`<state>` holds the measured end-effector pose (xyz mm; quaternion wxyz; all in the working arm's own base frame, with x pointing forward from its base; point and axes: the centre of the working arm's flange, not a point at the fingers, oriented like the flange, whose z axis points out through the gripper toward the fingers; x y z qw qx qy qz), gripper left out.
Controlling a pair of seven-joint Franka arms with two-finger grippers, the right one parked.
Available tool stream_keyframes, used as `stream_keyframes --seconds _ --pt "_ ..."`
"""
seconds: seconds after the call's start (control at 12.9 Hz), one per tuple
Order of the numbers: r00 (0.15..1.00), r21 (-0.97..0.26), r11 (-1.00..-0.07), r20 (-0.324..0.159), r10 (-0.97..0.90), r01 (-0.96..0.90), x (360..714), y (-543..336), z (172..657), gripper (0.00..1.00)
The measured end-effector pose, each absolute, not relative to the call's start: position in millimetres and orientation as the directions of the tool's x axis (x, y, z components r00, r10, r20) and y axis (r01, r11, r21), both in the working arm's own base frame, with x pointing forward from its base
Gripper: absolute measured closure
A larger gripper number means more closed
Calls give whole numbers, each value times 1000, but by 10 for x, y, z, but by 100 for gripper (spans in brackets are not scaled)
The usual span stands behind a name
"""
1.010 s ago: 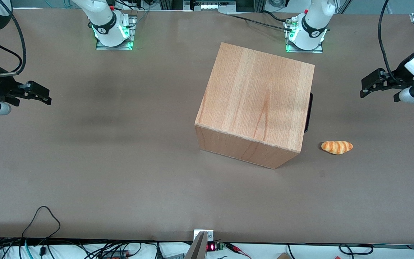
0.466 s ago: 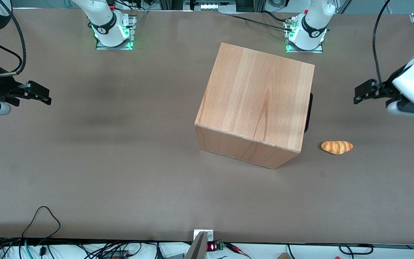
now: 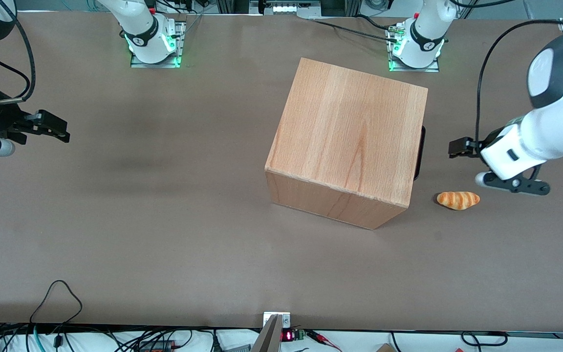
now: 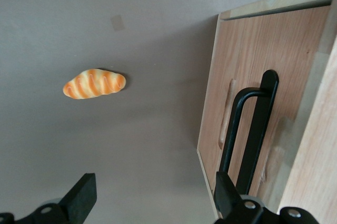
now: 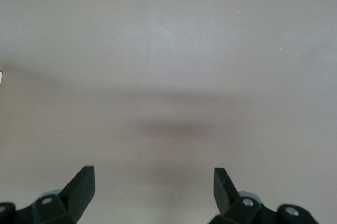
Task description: Open top drawer with left arm
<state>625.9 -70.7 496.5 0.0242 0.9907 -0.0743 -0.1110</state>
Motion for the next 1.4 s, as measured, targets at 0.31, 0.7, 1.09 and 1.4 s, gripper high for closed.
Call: stream_keyframes --seconds 0.31,0.7,1.09,1.4 --pt "948 125 -985 -280 -152 -121 6356 -752 4529 0" --pt "945 130 -984 -288 -154 -121 6362 -728 4516 0" --pt "920 155 -973 -327 -215 -173 6343 -763 4355 0" --pt "901 214 -964 -370 -227 -155 6309 -826 4223 0"
